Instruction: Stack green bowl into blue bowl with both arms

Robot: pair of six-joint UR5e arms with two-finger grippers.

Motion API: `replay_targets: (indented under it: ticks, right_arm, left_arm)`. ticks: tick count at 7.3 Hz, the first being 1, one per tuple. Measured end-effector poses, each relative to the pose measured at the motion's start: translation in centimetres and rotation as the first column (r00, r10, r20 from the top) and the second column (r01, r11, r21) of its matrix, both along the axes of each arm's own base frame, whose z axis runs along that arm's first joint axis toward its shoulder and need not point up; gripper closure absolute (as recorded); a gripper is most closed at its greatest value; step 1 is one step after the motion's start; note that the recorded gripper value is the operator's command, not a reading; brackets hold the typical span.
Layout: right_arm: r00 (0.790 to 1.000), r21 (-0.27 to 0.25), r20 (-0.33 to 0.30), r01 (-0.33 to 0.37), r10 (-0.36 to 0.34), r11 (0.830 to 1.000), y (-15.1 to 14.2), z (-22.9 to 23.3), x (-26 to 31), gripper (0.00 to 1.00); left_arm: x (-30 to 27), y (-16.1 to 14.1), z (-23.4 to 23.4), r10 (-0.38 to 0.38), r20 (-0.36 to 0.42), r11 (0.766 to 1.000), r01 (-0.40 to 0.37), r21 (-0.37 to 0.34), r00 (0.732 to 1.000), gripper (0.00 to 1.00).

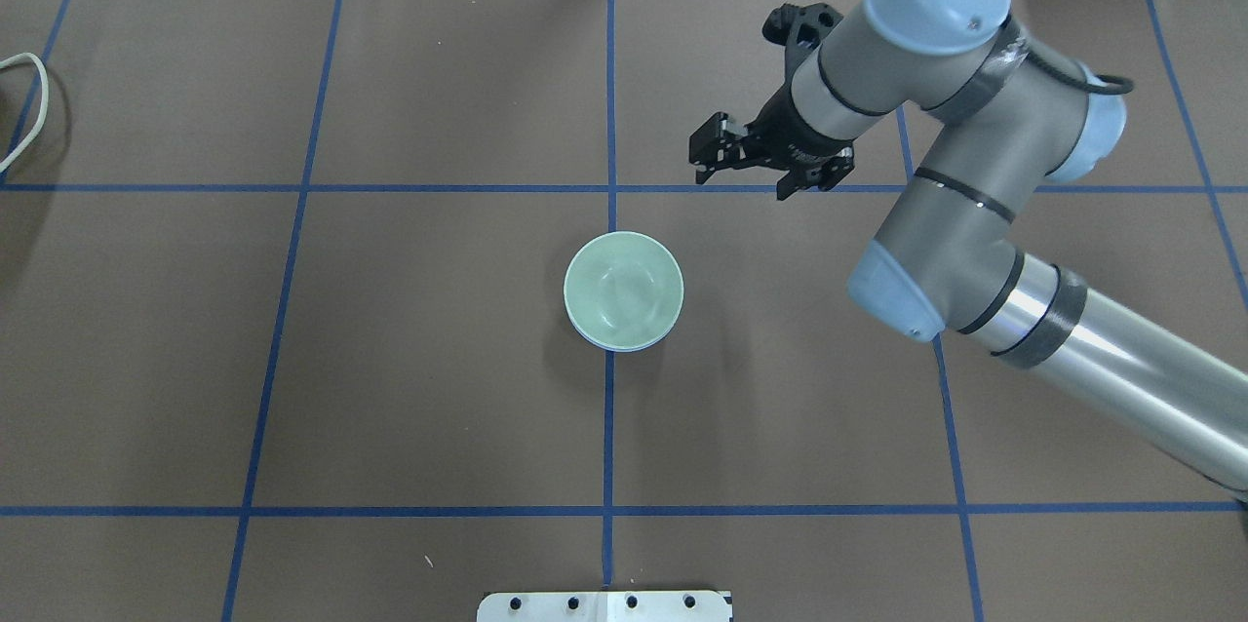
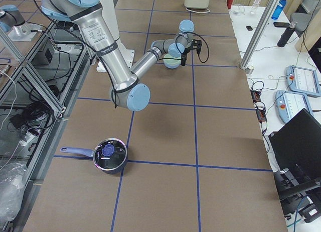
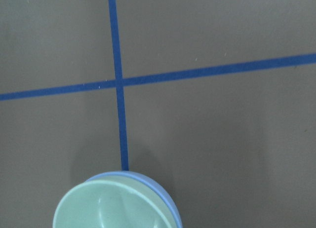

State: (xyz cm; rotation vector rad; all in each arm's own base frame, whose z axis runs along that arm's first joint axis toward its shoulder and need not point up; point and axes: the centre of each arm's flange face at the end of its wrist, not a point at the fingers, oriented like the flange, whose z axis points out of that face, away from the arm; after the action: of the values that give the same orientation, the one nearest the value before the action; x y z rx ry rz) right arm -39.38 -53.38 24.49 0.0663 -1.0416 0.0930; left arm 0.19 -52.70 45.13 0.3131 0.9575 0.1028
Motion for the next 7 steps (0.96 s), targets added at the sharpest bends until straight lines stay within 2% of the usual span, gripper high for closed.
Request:
replay_targets:
  ticks: [2, 4, 5, 7]
  right_arm:
    - [0.999, 0.101, -0.050, 0.005, 0.000, 0.995, -5.4, 4.7, 10.5, 0.00]
    - [0.994, 0.188, -0.099, 0.070, -0.052, 0.980, -8.3, 9.5, 20.8, 0.00]
    - [0.990, 0.207, -0.125, 0.086, -0.061, 0.974, -8.8, 11.6, 24.4, 0.00]
    - [0.982, 0.211, -0.177, 0.100, -0.062, 0.972, -8.3, 16.8, 29.5, 0.00]
  left_arm:
    - [-1.1, -0.2, 1.3, 0.013, 0.011, 1.000, -0.013, 0.021, 1.000, 0.02]
    - [-2.5, 0.4, 3.3, 0.023, 0.026, 0.999, -0.024, 0.033, 0.999, 0.02]
    - [-2.8, 0.8, 3.9, 0.026, 0.029, 0.999, -0.027, 0.034, 0.999, 0.02]
    - [-3.2, 1.5, 4.7, 0.035, 0.035, 0.998, -0.037, 0.042, 0.999, 0.02]
